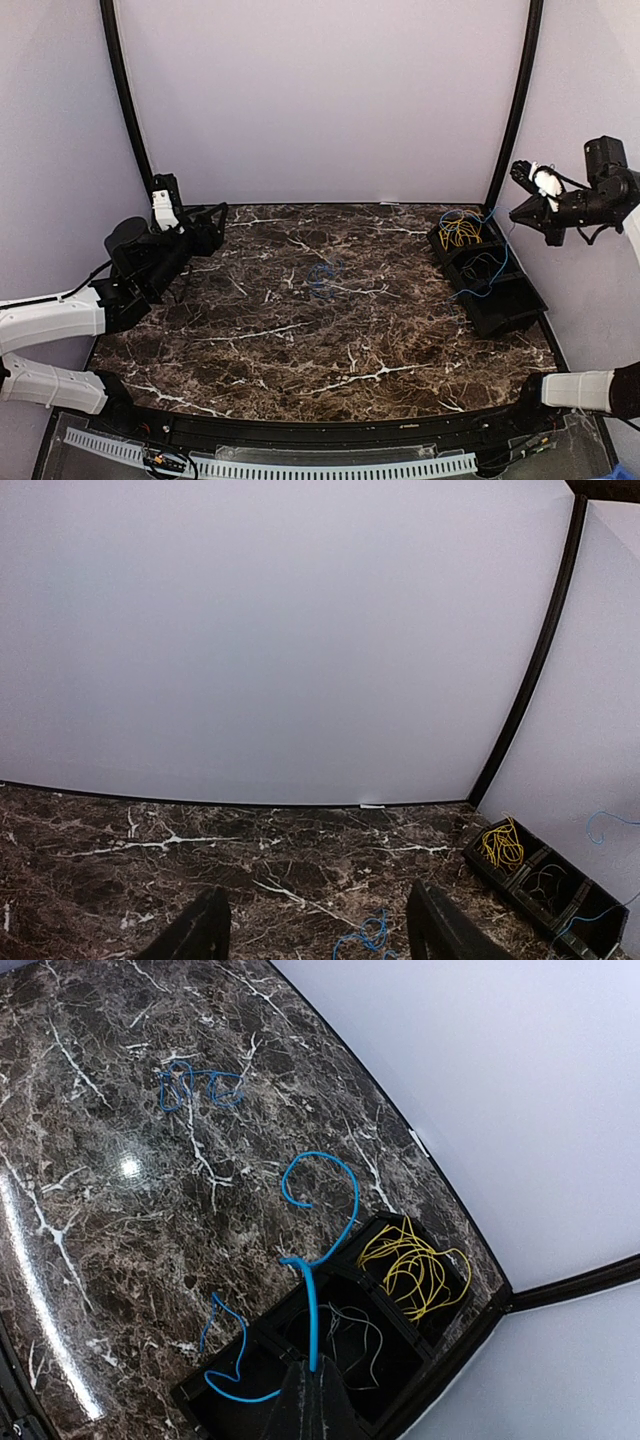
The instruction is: Untangle the cables
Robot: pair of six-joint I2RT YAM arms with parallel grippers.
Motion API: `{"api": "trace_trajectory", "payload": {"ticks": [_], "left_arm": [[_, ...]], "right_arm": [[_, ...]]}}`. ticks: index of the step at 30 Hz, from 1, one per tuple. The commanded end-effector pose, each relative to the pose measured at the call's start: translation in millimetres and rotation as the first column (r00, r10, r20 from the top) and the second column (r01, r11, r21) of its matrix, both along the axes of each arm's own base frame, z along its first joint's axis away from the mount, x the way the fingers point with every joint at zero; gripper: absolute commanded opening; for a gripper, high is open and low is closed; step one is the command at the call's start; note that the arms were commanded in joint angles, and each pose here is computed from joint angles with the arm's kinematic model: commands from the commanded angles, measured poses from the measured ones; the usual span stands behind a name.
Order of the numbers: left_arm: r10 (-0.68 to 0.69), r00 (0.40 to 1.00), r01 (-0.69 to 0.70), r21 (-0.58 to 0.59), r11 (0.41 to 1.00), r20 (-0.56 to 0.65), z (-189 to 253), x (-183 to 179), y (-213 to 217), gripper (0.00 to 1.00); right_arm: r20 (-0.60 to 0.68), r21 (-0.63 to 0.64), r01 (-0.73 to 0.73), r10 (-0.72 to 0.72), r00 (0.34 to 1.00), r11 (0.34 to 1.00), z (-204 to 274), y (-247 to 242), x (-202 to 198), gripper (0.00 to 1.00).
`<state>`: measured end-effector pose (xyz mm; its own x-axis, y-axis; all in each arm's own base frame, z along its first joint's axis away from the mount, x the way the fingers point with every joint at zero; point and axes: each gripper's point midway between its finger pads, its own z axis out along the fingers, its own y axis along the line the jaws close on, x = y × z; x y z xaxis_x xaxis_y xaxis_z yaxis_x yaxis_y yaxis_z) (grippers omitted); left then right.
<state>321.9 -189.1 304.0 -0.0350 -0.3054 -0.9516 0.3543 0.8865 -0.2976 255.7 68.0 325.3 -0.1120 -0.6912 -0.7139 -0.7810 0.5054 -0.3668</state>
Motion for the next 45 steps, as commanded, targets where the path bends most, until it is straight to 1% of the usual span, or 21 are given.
{"api": "trace_trajectory", "payload": {"ticks": [1, 8, 13, 16, 22, 26, 31, 36, 41, 45], "left_arm": [[-0.003, 0.999, 0.005, -0.045, 0.999, 0.047, 12.1, -6.2, 5.0, 0.63], [0.006, 0.999, -0.005, -0.035, 0.999, 0.052, 10.4, -6.0, 6.5, 0.63], [0.011, 0.998, -0.009, -0.029, 1.000, 0.056, 9.4, -5.3, 6.7, 0.63], [0.010, 0.998, -0.009, -0.029, 1.000, 0.059, 9.9, -5.1, 6.5, 0.63], [0.004, 0.998, -0.002, -0.034, 0.999, 0.059, 9.7, -5.4, 5.5, 0.63], [0.001, 0.998, 0.001, -0.036, 0.999, 0.057, 8.7, -5.7, 5.2, 0.63], [0.002, 0.999, 0.000, -0.037, 0.999, 0.049, 4.5, -5.9, 6.0, 0.63], [0.001, 0.999, 0.001, -0.044, 0.999, 0.037, -2.5, -6.4, 6.0, 0.63], [0.001, 1.000, 0.000, -0.042, 0.999, 0.028, -7.0, -6.0, 6.1, 0.63], [0.001, 1.000, -0.001, -0.041, 0.999, 0.018, -11.9, -5.3, 5.6, 0.64]], "right_arm": [[0.091, -0.065, 0.041, -0.035, 0.995, 0.997, 25.4, -11.8, -0.6, 0.00], [0.180, -0.084, 0.102, -0.086, 0.980, 0.991, 54.3, -21.9, 5.3, 0.00], [0.236, -0.064, 0.097, -0.080, 0.969, 0.993, 79.6, -17.8, 0.4, 0.00], [0.251, -0.073, 0.110, -0.089, 0.964, 0.991, 84.6, -19.7, -0.7, 0.00], [0.248, -0.155, 0.163, -0.122, 0.961, 0.974, 67.4, -34.5, 3.6, 0.00], [0.260, -0.226, 0.211, -0.150, 0.954, 0.951, 51.8, -48.4, 7.1, 0.00], [0.240, -0.285, 0.226, -0.159, 0.958, 0.932, 33.6, -58.0, 7.0, 0.00], [0.201, -0.351, 0.232, -0.169, 0.965, 0.907, 9.3, -71.9, 5.3, 0.00], [0.133, -0.421, 0.213, -0.172, 0.976, 0.882, -23.2, -89.8, 1.0, 0.00], [0.090, -0.449, 0.202, -0.181, 0.979, 0.871, -42.2, -103.8, -1.9, 0.00]]}}
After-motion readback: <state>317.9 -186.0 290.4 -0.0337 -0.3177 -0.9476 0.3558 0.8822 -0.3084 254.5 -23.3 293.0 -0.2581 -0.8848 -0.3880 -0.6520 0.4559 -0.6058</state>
